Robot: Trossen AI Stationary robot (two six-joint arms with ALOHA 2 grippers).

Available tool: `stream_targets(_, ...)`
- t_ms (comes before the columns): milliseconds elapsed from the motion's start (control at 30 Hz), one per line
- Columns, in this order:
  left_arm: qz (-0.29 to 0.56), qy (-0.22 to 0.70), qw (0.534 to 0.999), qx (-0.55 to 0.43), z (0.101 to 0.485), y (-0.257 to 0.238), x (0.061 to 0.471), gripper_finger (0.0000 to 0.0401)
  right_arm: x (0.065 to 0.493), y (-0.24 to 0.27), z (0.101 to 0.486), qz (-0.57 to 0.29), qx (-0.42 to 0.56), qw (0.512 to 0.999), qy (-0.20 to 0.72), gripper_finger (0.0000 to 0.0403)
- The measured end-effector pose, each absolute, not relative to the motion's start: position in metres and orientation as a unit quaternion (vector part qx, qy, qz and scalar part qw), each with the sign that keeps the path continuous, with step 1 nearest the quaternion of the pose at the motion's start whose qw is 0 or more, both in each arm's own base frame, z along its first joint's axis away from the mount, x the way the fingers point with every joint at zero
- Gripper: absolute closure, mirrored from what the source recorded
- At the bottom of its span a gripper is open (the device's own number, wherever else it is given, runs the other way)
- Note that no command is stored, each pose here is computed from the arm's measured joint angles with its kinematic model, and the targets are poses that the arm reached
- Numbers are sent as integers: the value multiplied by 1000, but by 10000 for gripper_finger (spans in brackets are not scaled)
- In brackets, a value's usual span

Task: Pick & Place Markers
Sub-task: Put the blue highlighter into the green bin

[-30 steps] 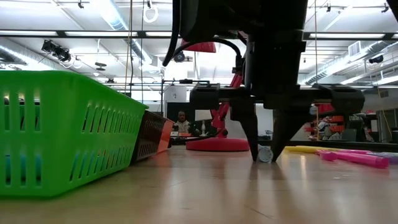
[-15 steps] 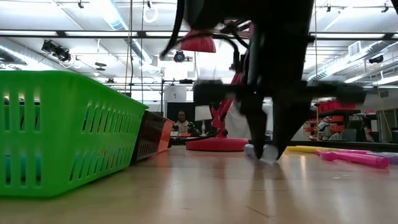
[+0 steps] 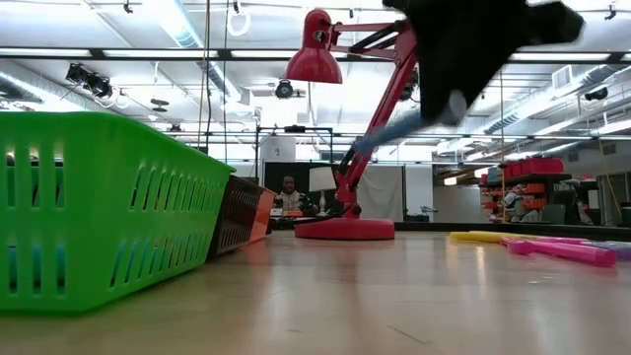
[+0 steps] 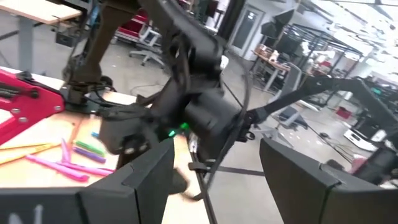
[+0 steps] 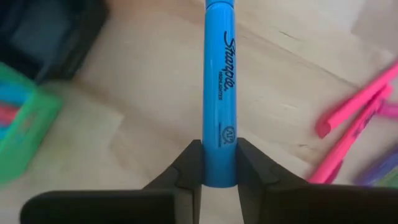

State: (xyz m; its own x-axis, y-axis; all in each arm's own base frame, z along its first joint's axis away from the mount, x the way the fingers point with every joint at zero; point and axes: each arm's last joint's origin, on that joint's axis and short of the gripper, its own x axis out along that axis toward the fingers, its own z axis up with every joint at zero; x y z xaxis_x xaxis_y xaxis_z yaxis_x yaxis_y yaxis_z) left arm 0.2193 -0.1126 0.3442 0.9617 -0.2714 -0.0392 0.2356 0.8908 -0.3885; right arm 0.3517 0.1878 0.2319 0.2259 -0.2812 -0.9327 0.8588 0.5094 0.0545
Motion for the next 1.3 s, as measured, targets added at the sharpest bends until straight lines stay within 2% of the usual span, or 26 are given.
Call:
stream_targets(200, -104, 36, 974, -196, 345, -111, 220, 158, 343, 182, 267, -277, 226, 778, 517, 339)
stream_targets(367, -76, 30, 977, -196, 345, -109, 220, 158, 334, 176, 290, -188, 164, 804, 539, 339)
stream_targets(667, -20, 18, 980, -196, 345, -106, 220, 158, 329, 177, 297, -36, 57, 806, 588, 340)
stream_targets(867, -1, 14, 978, -208, 345, -105, 220, 158, 329, 178, 299, -12, 39, 810, 585, 340)
stream_targets(1100, 0, 14, 978, -208, 345, -105, 220, 158, 323, 182, 328, 25, 71, 857, 510, 340)
stream_targets(1300, 0, 14, 980, -198, 345, -105, 220, 158, 309, 186, 374, 94, 97, 909, 395, 340)
